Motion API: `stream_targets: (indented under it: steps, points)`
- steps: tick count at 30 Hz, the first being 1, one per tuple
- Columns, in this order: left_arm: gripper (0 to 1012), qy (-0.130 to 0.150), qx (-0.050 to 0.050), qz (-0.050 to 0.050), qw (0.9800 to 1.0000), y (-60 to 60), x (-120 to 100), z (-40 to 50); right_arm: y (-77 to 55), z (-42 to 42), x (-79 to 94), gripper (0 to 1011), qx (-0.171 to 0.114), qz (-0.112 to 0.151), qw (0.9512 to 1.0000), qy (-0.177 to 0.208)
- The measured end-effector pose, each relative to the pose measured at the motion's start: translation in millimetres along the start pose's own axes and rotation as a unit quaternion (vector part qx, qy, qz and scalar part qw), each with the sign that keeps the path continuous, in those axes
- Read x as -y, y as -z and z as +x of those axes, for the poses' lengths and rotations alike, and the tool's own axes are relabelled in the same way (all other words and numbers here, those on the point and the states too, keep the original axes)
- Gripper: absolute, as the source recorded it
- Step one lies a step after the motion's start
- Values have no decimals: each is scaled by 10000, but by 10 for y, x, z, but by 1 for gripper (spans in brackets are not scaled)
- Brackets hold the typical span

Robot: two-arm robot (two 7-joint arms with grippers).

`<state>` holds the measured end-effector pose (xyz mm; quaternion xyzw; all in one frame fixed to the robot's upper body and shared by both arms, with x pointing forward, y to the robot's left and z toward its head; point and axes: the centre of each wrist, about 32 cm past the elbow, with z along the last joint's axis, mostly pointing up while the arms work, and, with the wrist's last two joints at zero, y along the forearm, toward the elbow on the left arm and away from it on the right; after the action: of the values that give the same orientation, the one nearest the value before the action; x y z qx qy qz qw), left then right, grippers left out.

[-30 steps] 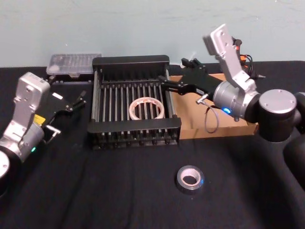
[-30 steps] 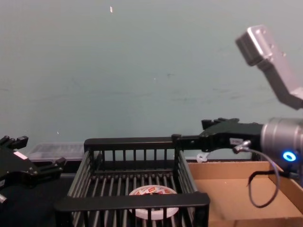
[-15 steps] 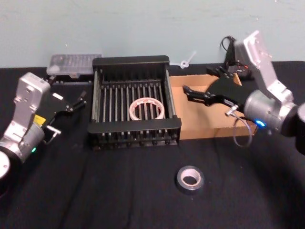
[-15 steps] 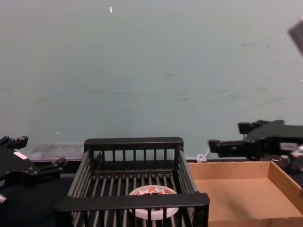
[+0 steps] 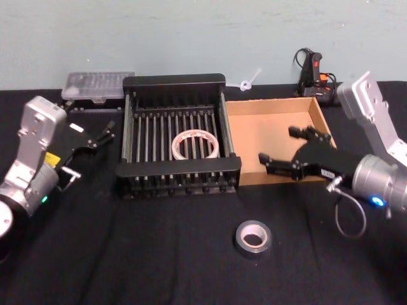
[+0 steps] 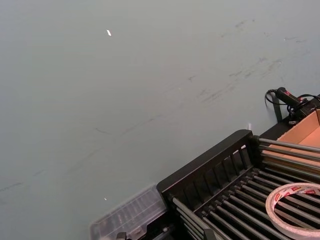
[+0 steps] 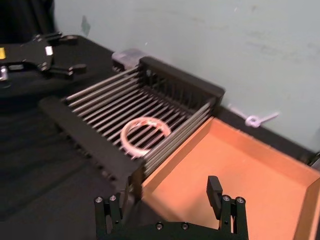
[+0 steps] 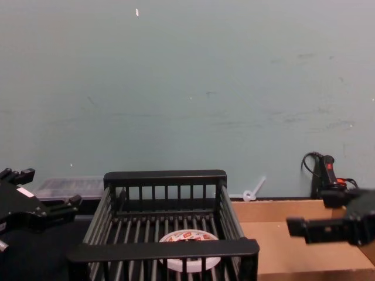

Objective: Pick up the white tape and place it into the black box , Pick up the silver tape and place it into the brown box.

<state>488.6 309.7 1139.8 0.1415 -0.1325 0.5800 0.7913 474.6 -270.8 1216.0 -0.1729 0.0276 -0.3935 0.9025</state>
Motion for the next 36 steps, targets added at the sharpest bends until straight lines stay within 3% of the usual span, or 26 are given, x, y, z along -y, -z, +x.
stream_targets:
  steps: [16,25,36]
  points:
    - [1001,0,0,0,10000,0,0,0,148,-151,133,1002,-233,-691,9966,-382]
    - [1001,0,0,0,10000,0,0,0,221,-162,144,1002,-272,-1015,9918,-733]
    - [1001,0,0,0,10000,0,0,0,289,-144,78,1002,-303,-1204,9879,-933]
